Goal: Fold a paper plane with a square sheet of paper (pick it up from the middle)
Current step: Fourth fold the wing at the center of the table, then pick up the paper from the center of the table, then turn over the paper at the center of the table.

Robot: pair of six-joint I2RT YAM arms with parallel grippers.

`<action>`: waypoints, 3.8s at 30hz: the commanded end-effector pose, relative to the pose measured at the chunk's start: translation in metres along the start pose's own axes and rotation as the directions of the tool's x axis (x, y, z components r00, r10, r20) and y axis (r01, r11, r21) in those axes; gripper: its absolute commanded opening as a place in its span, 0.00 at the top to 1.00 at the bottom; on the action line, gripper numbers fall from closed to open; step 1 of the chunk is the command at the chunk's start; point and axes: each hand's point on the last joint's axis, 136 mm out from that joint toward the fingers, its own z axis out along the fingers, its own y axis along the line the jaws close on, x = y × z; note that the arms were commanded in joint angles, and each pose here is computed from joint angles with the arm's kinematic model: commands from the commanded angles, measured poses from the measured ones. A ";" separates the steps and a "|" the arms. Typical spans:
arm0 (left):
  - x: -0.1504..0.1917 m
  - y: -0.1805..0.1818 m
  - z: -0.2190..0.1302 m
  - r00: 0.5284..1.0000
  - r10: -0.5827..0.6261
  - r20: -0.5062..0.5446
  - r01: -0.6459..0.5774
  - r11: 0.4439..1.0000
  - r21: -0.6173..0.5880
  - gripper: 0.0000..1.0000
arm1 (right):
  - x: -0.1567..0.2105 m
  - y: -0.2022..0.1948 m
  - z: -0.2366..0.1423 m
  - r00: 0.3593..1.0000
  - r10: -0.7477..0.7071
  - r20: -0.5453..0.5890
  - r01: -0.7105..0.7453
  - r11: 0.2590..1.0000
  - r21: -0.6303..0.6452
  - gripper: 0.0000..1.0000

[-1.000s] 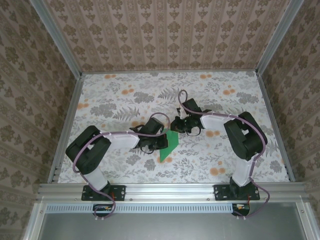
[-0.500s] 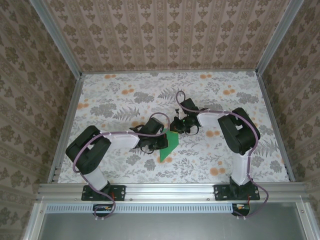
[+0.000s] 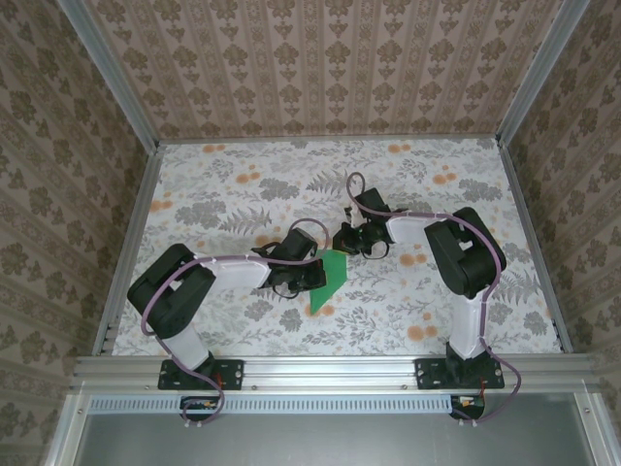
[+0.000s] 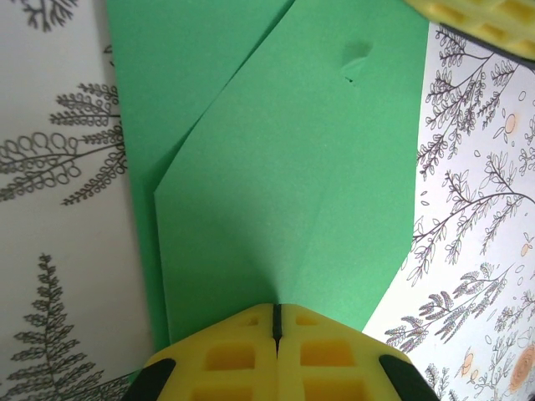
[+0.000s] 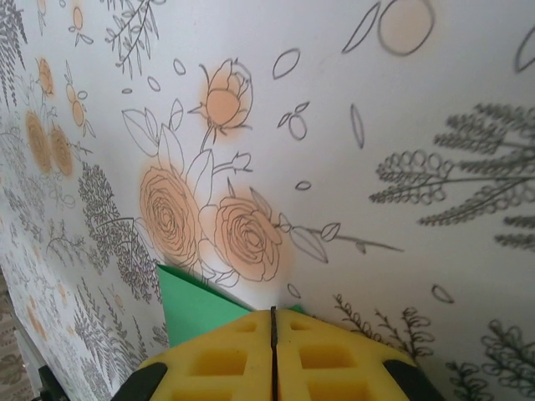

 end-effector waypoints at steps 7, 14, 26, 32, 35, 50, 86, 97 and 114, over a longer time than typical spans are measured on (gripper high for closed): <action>0.023 0.033 0.007 0.995 -0.061 -0.080 0.053 0.994 -0.099 1.00 | -0.009 -0.037 0.001 0.997 0.070 0.035 -0.074 0.991 0.113 0.92; 0.012 0.014 0.001 0.998 -0.016 -0.059 0.013 0.999 -0.044 0.97 | -0.028 -0.014 -0.027 0.993 0.050 0.110 -0.061 0.993 0.105 0.89; -0.031 -0.009 -0.060 0.983 -0.004 0.186 -0.005 0.999 0.047 0.52 | 0.022 0.006 -0.057 0.993 0.081 0.086 -0.085 0.996 0.038 0.54; -0.027 0.019 -0.066 0.976 -0.068 0.208 0.066 0.998 0.020 0.46 | 0.047 0.017 -0.037 0.997 0.074 0.011 -0.074 0.997 0.024 0.53; -0.025 0.027 -0.066 0.974 -0.087 0.208 0.086 0.996 0.013 0.45 | 0.051 0.021 -0.028 0.997 0.071 -0.006 -0.071 0.997 0.022 0.54; -0.020 0.037 -0.061 0.974 -0.121 0.189 0.119 0.993 0.022 0.44 | 0.065 0.041 -0.002 0.994 0.073 -0.079 -0.076 0.996 -0.040 0.61; -0.031 -0.005 -0.124 0.965 -0.158 0.209 0.051 0.895 0.444 0.01 | 0.040 0.153 -0.066 0.998 -0.069 0.011 0.064 0.830 -0.555 0.91; -0.045 -0.036 -0.138 0.959 -0.195 0.204 0.027 0.783 0.621 0.25 | 0.032 0.179 -0.082 0.999 -0.043 -0.024 0.016 0.749 -0.662 0.90; -0.054 -0.040 -0.146 0.944 -0.201 0.260 -0.031 0.733 0.680 0.59 | 0.024 0.154 -0.074 0.999 0.015 -0.052 -0.044 0.788 -0.614 0.89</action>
